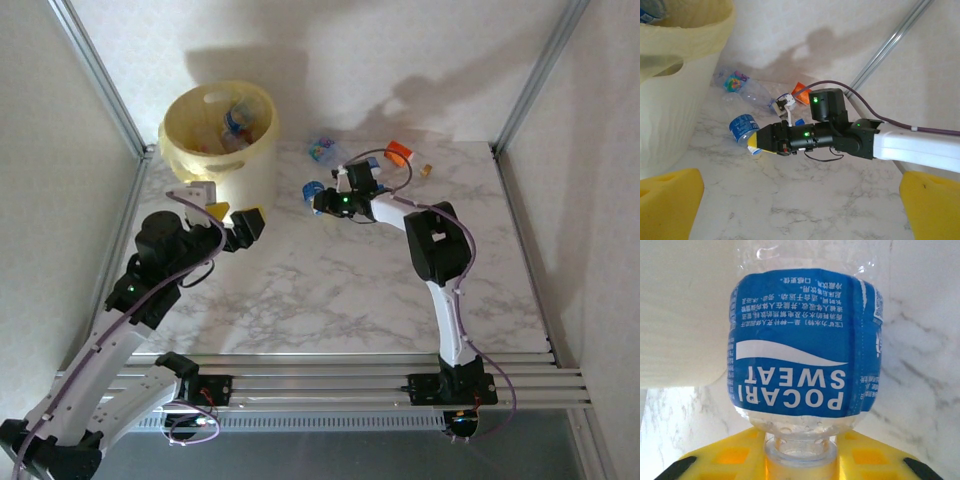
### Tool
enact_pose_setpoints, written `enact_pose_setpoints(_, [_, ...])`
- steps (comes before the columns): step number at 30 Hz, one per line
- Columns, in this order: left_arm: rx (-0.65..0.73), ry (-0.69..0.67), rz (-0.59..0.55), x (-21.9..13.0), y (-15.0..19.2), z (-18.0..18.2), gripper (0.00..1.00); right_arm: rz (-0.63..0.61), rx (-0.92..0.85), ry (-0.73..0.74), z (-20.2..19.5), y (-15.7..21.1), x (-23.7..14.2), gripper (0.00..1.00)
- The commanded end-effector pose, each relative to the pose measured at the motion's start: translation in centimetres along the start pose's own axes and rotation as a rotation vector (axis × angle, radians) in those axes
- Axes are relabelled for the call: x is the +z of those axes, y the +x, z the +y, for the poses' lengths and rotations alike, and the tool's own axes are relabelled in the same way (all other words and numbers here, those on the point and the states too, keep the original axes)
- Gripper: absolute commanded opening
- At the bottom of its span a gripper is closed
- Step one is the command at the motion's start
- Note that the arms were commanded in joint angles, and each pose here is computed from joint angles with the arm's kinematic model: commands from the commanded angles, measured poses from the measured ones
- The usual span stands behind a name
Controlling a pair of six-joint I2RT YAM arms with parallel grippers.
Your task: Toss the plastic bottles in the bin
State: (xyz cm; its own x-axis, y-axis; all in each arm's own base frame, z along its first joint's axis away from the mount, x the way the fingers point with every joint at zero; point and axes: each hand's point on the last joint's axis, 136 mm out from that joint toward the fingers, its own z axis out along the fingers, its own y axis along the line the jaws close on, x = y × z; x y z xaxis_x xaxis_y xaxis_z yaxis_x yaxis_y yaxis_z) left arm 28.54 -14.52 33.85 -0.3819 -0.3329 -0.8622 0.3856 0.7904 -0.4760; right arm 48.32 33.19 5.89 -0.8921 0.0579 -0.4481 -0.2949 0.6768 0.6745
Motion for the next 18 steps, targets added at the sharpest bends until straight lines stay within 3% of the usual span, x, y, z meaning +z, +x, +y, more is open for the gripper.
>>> enact_pose_setpoints(1, [-0.039,0.064,-0.005,0.9,0.1,-1.0,1.00,-0.089,-0.056,-0.064,3.8,-1.6,-2.9,0.25])
enact_pose_setpoints(18, [-0.222,0.145,0.107,8.9,3.5,-3.4,1.00,-0.271,-0.299,-0.128,12.8,4.5,-14.3,0.24])
